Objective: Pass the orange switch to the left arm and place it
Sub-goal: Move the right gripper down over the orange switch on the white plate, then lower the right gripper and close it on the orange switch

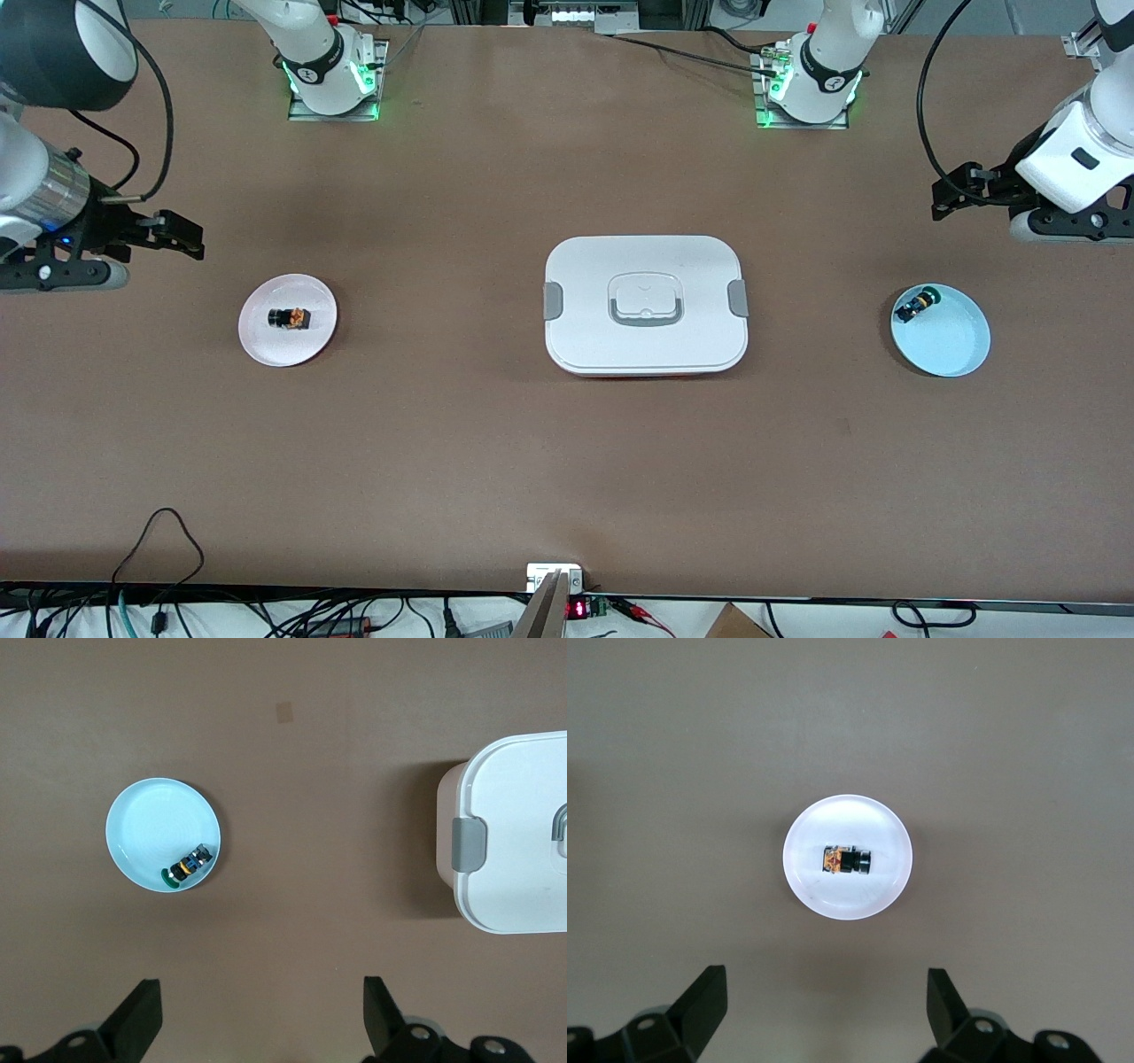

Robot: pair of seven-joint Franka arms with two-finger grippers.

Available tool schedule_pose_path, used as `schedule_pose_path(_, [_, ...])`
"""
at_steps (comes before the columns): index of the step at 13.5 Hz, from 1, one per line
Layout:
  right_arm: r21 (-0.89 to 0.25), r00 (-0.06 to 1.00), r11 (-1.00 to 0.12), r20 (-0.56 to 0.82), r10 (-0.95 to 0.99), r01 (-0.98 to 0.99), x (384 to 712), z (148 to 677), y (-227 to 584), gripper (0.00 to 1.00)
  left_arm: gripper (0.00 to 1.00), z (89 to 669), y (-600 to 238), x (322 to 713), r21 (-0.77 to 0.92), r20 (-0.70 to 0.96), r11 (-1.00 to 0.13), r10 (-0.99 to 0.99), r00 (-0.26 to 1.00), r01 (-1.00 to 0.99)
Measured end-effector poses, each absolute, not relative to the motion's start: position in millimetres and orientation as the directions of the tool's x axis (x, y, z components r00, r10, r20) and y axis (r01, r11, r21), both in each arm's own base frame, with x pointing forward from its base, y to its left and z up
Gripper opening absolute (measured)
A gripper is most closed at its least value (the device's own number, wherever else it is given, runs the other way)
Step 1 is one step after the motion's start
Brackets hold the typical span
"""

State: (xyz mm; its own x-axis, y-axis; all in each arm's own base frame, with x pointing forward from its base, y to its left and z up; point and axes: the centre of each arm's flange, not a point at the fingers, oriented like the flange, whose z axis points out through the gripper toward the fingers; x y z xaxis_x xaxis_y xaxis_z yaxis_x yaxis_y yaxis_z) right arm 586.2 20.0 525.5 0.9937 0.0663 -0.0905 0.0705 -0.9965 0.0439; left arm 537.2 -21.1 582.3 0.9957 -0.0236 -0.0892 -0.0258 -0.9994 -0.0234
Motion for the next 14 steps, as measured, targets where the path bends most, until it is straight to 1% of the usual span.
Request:
schedule_pose_path(4, [0.047,0.994,-0.996,-0.075,0.077,0.081,604,498,25,1.00,1.00,582,-21,537,-0.023,-0.090,-0.999,-0.024,0.996,-0.026])
schedule_pose_path(9, [0.053,0.996,-0.996,-0.059,0.068,0.071,635,425,12,1.00,1.00,582,-21,537,-0.023,-0.091,-0.999,-0.024,0.996,-0.026])
schedule_pose_path(14, [0.052,0.992,-0.995,-0.098,0.076,0.082,632,353,14,1.00,1.00,582,-22,537,-0.023,-0.091,-0.999,-0.025,0.996,-0.027])
